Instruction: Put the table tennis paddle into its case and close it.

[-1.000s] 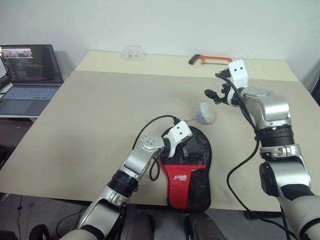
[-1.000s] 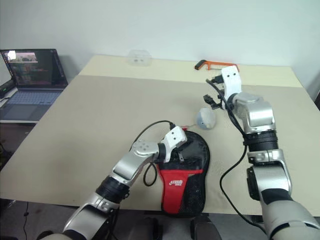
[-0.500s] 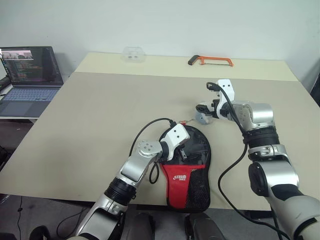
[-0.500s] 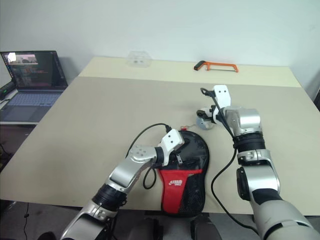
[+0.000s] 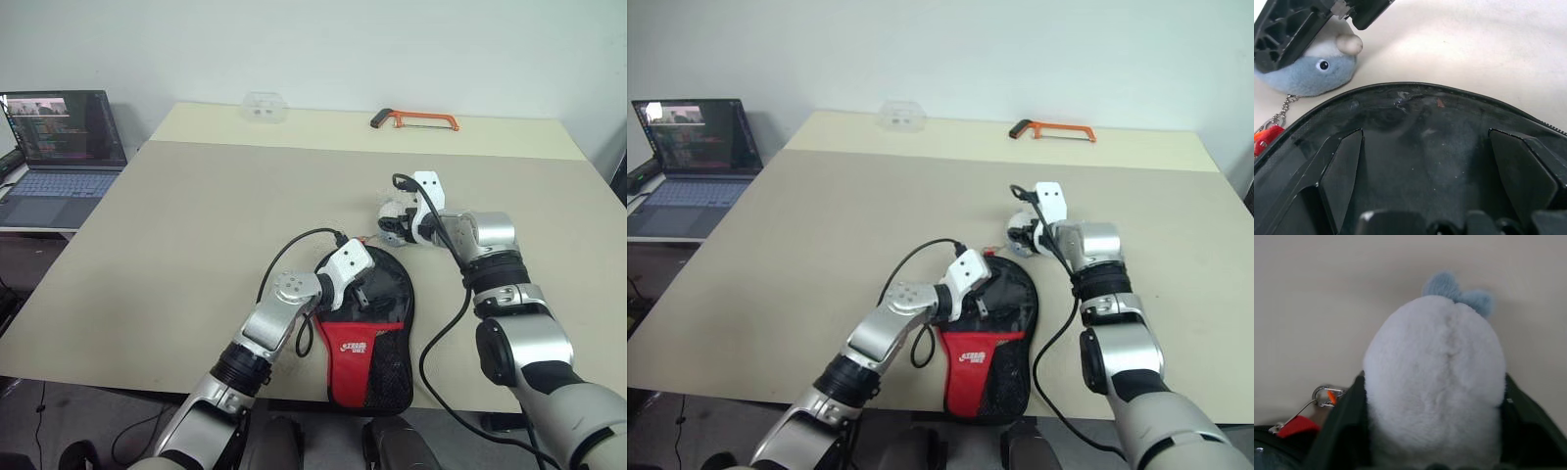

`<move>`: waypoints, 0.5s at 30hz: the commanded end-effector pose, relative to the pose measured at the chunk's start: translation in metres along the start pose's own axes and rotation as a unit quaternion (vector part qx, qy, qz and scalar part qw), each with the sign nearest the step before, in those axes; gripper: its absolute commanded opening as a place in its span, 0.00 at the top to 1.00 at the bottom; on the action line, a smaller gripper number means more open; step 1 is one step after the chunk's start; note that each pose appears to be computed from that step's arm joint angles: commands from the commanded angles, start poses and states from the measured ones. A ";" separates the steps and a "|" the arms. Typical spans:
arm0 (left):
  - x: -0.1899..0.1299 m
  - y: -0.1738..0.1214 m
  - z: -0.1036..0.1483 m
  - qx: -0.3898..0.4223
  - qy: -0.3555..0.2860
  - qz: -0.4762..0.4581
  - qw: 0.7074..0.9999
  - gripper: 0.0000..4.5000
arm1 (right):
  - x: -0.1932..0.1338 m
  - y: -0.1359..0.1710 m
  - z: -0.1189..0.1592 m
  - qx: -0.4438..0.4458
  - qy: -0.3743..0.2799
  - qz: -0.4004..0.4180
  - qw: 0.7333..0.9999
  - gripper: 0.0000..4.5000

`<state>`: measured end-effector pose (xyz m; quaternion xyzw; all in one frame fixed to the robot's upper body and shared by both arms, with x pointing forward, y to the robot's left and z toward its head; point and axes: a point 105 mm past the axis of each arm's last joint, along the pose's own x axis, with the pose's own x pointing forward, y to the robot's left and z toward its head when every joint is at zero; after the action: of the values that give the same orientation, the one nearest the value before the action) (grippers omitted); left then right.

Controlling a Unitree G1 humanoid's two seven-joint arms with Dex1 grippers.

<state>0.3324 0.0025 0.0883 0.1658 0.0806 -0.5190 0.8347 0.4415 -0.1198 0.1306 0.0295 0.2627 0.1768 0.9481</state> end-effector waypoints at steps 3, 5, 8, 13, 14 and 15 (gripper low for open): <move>0.001 0.004 -0.024 -0.006 0.042 0.014 0.999 0.00 | -0.015 -0.029 0.030 -0.010 -0.060 -0.043 0.997 0.73; -0.001 0.005 -0.028 -0.006 0.046 0.016 0.999 0.00 | -0.018 -0.036 0.032 -0.014 -0.063 -0.050 0.997 0.79; -0.003 0.007 -0.030 -0.007 0.050 0.015 0.999 0.00 | -0.023 -0.049 0.035 -0.024 -0.066 -0.067 0.995 0.82; -0.005 0.014 -0.034 -0.019 0.054 0.028 0.998 0.00 | -0.034 -0.076 0.033 -0.040 -0.065 -0.101 0.992 0.82; -0.006 0.016 -0.036 -0.022 0.056 0.033 0.998 0.00 | -0.036 -0.080 0.032 -0.042 -0.064 -0.105 0.992 0.82; -0.007 0.019 -0.037 -0.024 0.058 0.036 0.997 0.00 | -0.039 -0.085 0.030 -0.049 -0.060 -0.110 0.991 0.82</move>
<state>0.3431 0.0098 0.0860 0.1695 0.0816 -0.5053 0.8422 0.4500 -0.1933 0.1415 -0.0083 0.2307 0.1038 0.9674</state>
